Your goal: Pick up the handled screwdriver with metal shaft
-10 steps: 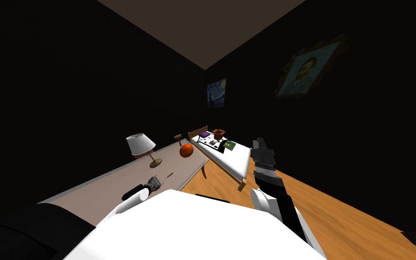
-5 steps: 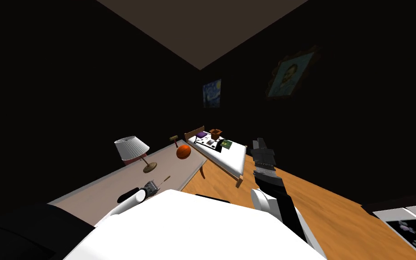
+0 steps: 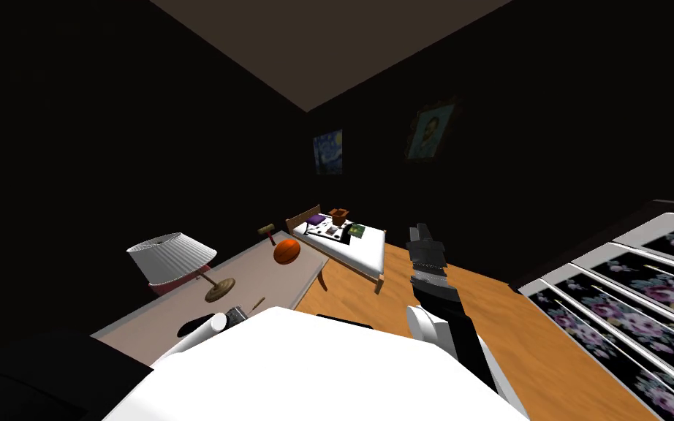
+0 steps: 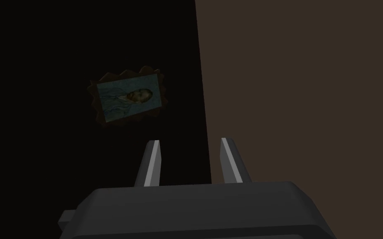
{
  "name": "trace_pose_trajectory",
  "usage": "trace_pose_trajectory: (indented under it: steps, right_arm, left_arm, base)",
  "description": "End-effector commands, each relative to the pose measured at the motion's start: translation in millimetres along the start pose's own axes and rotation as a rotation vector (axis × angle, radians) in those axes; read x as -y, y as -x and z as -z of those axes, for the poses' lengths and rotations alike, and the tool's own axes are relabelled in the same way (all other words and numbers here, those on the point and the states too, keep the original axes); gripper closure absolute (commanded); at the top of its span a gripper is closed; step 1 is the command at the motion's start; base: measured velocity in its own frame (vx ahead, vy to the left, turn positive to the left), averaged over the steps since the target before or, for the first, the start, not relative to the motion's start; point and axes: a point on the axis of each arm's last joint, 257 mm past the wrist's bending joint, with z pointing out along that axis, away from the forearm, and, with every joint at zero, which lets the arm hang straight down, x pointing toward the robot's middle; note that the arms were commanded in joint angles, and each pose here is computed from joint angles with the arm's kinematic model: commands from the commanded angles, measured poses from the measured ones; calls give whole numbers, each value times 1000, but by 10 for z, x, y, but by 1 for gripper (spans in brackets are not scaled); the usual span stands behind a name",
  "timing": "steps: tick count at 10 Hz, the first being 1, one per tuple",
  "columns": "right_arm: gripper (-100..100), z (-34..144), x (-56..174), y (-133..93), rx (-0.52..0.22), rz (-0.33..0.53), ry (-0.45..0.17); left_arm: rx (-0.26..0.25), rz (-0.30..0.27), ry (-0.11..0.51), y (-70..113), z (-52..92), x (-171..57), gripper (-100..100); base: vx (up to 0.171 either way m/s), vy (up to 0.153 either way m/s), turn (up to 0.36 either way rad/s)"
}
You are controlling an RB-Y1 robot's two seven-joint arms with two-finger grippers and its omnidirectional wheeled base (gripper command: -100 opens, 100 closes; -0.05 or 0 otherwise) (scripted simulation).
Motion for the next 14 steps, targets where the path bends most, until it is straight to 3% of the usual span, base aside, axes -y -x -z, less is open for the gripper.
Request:
trace_pose_trajectory:
  steps: [1,4,8,9,12,14]
  right_arm:
    - [0,0,0,0,0,0,0]
    - [0,0,0,0,0,0,0]
    - [0,0,0,0,0,0,0]
    - [0,0,0,0,0,0,0]
    - [0,0,0,0,0,0,0]
    - [0,1,0,1,0,0,0]
  left_arm:
    - [31,43,53,167,6,-96,-100]
    - [56,65,67,306,8,-157,-100]
    - [139,184,177,729,83,-422,-100]
    - [150,189,187,776,94,-459,-100]
    - [217,285,276,1095,223,-699,-100]
    - [231,308,299,1161,262,-758,-100]
  base:
    - [-16,48,-327]
    - [-5,15,-49]
    - [-16,47,-295]
    - [-23,68,-173]
    - [-21,63,-328]
    - [-17,48,-154]
